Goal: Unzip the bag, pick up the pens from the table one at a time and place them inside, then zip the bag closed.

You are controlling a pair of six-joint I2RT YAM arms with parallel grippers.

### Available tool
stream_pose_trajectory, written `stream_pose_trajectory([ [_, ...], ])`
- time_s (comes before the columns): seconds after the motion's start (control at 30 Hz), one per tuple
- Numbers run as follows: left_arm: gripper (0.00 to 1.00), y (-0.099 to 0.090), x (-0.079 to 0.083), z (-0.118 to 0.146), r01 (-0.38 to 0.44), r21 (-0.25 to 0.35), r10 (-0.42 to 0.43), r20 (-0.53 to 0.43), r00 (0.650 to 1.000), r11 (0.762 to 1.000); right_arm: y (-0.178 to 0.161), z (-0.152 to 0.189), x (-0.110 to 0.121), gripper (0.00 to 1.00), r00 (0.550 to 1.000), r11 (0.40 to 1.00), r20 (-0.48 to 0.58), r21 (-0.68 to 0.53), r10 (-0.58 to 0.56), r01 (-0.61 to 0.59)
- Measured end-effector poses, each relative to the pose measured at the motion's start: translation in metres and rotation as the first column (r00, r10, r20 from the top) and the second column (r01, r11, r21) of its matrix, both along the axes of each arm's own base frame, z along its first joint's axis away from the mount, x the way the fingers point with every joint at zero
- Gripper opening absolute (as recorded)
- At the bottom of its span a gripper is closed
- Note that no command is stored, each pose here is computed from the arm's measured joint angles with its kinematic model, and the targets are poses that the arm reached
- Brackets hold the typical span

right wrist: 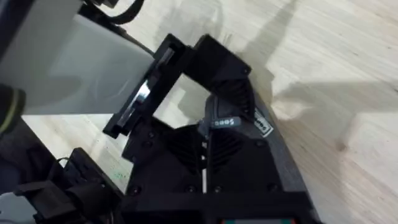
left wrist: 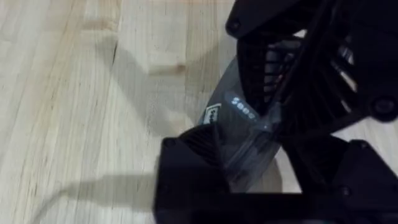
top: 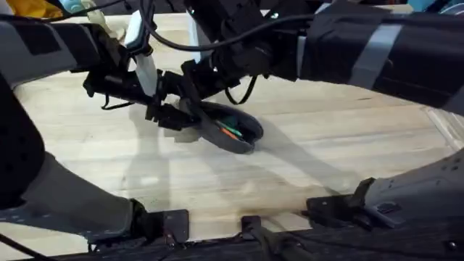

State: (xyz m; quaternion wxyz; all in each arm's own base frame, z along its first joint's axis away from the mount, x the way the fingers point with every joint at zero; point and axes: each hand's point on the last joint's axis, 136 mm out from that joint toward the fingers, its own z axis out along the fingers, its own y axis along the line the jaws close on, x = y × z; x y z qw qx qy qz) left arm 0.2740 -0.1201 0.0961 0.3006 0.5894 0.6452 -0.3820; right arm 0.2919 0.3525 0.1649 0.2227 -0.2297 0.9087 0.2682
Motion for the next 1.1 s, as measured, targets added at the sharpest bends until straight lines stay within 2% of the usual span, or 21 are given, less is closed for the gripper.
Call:
stream_pose_trajectory([
  [0.07, 0.451, 0.000, 0.000, 0.000, -0.001, 0.001, 0.001, -0.004, 1.000, 1.000, 0.000, 0.000, 0.000, 0.033, 1.000, 1.000, 0.000, 0.001, 0.001, -0.001],
  [0.17, 0.128, 0.000, 0.001, 0.000, -0.001, -0.001, 0.001, 0.003, 1.000, 1.000, 0.000, -0.001, -0.002, 0.032, 1.000, 1.000, -0.005, -0.002, 0.004, -0.004],
  [0.2, 0.070, 0.000, 0.000, 0.001, -0.002, -0.003, 0.002, 0.000, 1.000, 1.000, 0.000, -0.001, -0.002, 0.032, 1.000, 1.000, -0.005, -0.002, 0.004, -0.004],
  [0.53, 0.051, -0.001, 0.000, 0.000, -0.001, -0.001, 0.001, -0.001, 1.000, 1.000, -0.005, -0.005, -0.005, 0.032, 1.000, 0.999, -0.009, -0.034, 0.026, -0.026],
  [0.87, 0.045, -0.004, -0.001, 0.000, 0.011, 0.000, -0.011, 0.000, 1.000, 1.000, -0.029, -0.016, -0.008, 0.033, 0.996, 0.985, -0.012, -0.149, 0.090, -0.091],
  [1.1, 0.044, -0.007, -0.001, 0.001, 0.018, -0.007, -0.018, 0.004, 1.000, 1.000, -0.046, -0.020, -0.005, 0.033, 0.995, 0.981, -0.048, -0.166, 0.088, -0.095],
])
